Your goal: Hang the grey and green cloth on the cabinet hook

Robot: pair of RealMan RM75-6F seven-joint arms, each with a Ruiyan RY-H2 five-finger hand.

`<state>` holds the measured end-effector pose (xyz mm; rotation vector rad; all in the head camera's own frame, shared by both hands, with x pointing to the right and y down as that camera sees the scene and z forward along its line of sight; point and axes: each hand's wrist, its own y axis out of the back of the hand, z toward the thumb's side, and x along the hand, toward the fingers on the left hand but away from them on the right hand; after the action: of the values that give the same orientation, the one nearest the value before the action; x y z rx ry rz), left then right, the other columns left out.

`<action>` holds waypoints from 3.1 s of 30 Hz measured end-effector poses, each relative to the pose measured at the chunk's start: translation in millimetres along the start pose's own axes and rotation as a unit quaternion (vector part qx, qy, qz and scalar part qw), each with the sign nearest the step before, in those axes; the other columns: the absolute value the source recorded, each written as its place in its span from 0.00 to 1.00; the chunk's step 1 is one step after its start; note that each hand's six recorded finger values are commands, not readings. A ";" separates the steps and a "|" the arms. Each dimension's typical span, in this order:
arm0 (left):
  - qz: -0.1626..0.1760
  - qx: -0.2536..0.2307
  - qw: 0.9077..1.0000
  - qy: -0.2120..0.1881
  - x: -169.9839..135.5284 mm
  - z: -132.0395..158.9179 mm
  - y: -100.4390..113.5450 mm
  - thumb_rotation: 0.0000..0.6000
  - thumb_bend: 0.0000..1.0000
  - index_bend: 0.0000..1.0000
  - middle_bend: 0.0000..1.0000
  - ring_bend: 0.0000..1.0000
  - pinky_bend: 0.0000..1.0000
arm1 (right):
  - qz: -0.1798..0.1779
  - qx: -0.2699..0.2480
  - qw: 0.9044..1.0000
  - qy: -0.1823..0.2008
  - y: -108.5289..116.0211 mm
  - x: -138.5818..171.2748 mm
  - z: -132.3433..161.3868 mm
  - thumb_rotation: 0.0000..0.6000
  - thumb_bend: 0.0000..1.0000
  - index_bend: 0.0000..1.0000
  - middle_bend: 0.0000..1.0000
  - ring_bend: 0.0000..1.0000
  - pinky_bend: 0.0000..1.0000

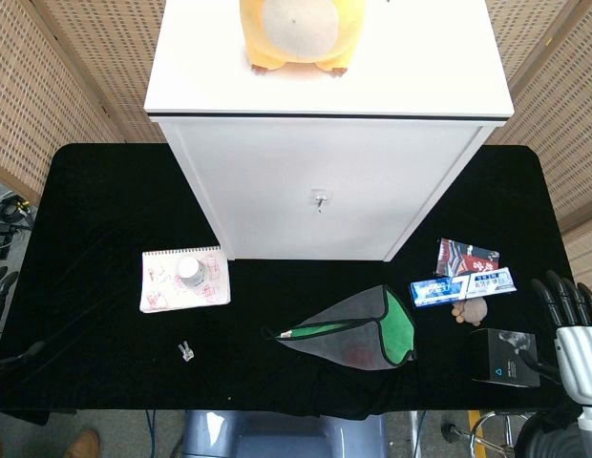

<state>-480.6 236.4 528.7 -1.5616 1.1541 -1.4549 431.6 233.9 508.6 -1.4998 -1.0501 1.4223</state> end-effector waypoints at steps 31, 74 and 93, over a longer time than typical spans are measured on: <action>-0.023 0.009 0.999 0.027 21.0 -6.5 -14.1 1.00 0.00 0.00 0.00 0.00 0.00 | 0.226 -0.051 0.928 0.292 -91.5 -85.5 159.6 1.00 0.00 0.24 0.97 0.96 1.00; -0.034 0.004 0.999 0.042 29.7 -15.5 -17.6 1.00 0.00 0.00 0.00 0.00 0.00 | 0.357 0.035 0.898 0.257 -209.6 -118.6 254.1 1.00 0.38 0.39 0.97 0.97 1.00; -0.031 0.000 0.999 0.039 28.0 -15.1 -15.3 1.00 0.00 0.00 0.00 0.00 0.00 | 0.307 -0.031 0.914 0.263 -184.0 -119.7 254.1 1.00 0.60 0.73 0.99 0.97 1.00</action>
<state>-494.1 217.0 555.0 -1.5663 1.1596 -1.5682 167.2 184.8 709.7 -2.2212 -0.2923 1.2518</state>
